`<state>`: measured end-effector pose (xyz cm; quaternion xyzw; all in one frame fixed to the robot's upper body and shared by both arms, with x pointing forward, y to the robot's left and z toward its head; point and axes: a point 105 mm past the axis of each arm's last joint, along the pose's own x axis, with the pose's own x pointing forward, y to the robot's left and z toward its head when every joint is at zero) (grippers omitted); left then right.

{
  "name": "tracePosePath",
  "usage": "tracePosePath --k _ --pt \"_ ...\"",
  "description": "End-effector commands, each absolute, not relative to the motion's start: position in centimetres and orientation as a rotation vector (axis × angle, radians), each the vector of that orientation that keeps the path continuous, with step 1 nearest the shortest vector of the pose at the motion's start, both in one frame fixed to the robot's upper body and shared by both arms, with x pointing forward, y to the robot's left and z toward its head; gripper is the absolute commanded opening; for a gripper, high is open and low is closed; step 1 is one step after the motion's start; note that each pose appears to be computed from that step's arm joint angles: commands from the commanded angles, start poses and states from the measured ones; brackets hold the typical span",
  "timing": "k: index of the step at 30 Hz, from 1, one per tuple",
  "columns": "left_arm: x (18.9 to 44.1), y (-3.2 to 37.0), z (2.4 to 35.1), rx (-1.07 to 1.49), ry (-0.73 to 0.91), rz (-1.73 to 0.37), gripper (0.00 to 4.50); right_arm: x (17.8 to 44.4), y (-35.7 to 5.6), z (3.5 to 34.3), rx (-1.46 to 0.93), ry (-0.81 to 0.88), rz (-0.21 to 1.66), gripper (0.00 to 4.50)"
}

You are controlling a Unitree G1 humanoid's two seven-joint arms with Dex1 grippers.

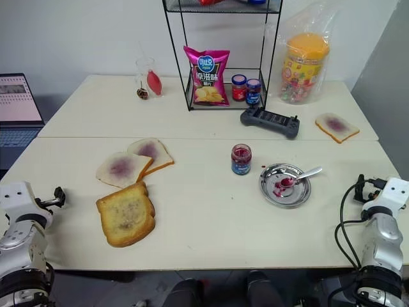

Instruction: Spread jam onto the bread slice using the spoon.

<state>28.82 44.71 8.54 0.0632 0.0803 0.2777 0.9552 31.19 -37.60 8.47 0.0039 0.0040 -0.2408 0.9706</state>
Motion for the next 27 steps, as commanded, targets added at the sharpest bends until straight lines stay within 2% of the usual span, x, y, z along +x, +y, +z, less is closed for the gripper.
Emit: tracePosePath --k 1,17,21,24,25,27 --pt "28.8 45.2 10.0 0.153 0.121 0.571 4.5 30.9 -38.1 10.3 0.011 -0.063 -0.517 4.44" --pt "28.0 45.9 11.3 0.133 0.085 0.533 4.5 30.8 -36.8 11.0 0.008 -0.082 -0.493 4.44" --pt "27.9 45.9 11.0 0.112 0.112 0.493 4.5 31.0 -37.2 12.7 -0.032 -0.108 -0.465 4.44" --pt "27.9 45.7 12.4 0.038 0.084 0.411 4.5 31.8 -36.5 14.9 -0.053 -0.139 -0.359 4.44" --pt "27.9 45.4 12.9 -0.054 0.093 0.344 4.5 32.3 -35.4 16.2 -0.033 -0.158 -0.259 4.44" --pt "27.4 43.6 13.9 -0.241 0.152 0.119 4.5 33.1 -31.5 19.1 -0.039 -0.175 0.057 4.44"
